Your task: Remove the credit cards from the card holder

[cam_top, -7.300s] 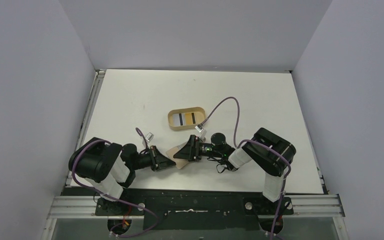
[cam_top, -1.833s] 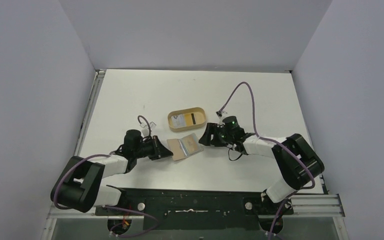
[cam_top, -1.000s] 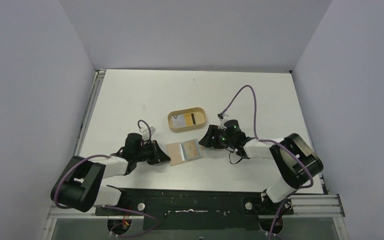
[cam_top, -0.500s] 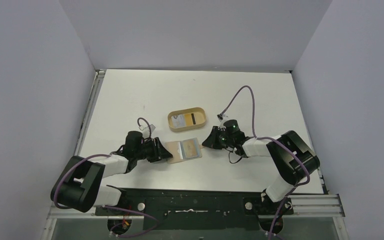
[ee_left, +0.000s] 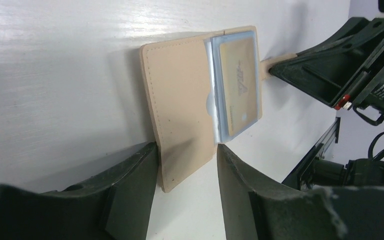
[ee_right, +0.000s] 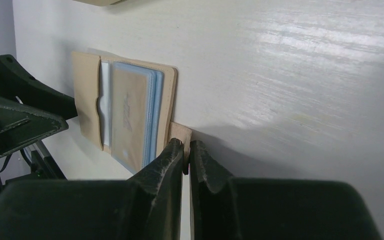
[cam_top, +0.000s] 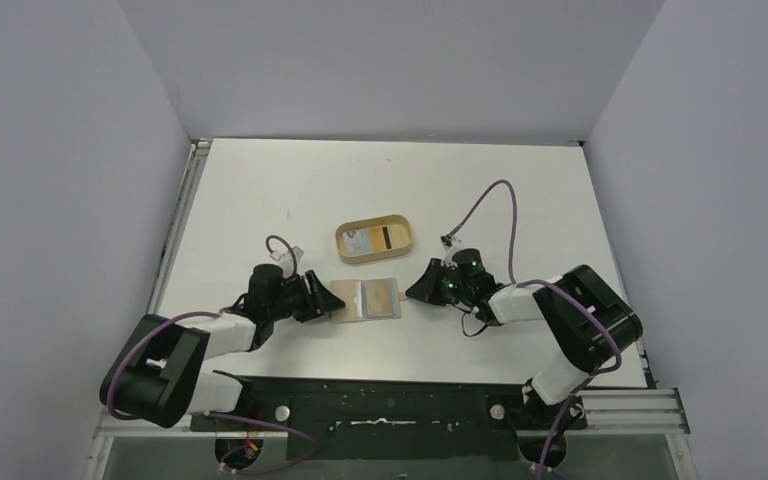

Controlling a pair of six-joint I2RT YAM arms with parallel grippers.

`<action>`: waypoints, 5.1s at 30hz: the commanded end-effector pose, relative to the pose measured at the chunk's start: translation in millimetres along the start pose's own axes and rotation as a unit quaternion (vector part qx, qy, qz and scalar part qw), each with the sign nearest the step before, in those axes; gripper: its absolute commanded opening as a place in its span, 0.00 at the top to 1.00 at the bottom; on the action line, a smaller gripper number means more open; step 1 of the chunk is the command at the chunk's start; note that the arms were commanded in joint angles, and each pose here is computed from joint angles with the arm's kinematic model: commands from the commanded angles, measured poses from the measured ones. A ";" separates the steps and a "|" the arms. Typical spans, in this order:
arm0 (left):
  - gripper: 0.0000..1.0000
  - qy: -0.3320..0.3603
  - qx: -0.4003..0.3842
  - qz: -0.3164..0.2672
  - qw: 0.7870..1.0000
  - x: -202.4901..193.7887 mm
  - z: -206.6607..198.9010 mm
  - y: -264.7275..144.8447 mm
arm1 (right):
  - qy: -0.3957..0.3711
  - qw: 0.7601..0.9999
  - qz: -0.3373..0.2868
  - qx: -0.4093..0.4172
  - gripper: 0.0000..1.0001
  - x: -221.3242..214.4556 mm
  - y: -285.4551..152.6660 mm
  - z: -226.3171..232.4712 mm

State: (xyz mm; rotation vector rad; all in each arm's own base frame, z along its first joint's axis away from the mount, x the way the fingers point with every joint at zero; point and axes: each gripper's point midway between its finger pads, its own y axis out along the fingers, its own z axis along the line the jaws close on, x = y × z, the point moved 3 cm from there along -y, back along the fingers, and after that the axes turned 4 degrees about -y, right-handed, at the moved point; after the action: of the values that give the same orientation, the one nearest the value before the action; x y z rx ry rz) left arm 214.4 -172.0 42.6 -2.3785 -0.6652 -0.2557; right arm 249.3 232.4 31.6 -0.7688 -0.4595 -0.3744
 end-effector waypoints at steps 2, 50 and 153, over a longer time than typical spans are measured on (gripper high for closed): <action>0.55 -0.029 -0.015 -0.052 0.998 11.2 -2.6 2.5 | 0.007 0.999 -0.028 0.020 1.00 4.8 -1.9 5.5; 1.00 -0.008 0.006 -0.073 0.997 12.9 -10.3 -21.1 | -0.055 0.994 0.084 0.038 0.22 -25.1 23.2 94.3; 1.00 -0.001 0.046 -0.044 0.998 -1.8 6.1 -24.7 | -0.116 0.980 -0.002 0.161 0.00 36.2 -28.9 186.0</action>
State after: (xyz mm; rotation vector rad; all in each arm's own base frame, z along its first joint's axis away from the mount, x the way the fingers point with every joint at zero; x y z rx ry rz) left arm 193.9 -154.3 42.4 -2.2930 -0.7541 -0.1960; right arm 230.4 293.8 169.5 -0.7691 -0.7375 -0.3021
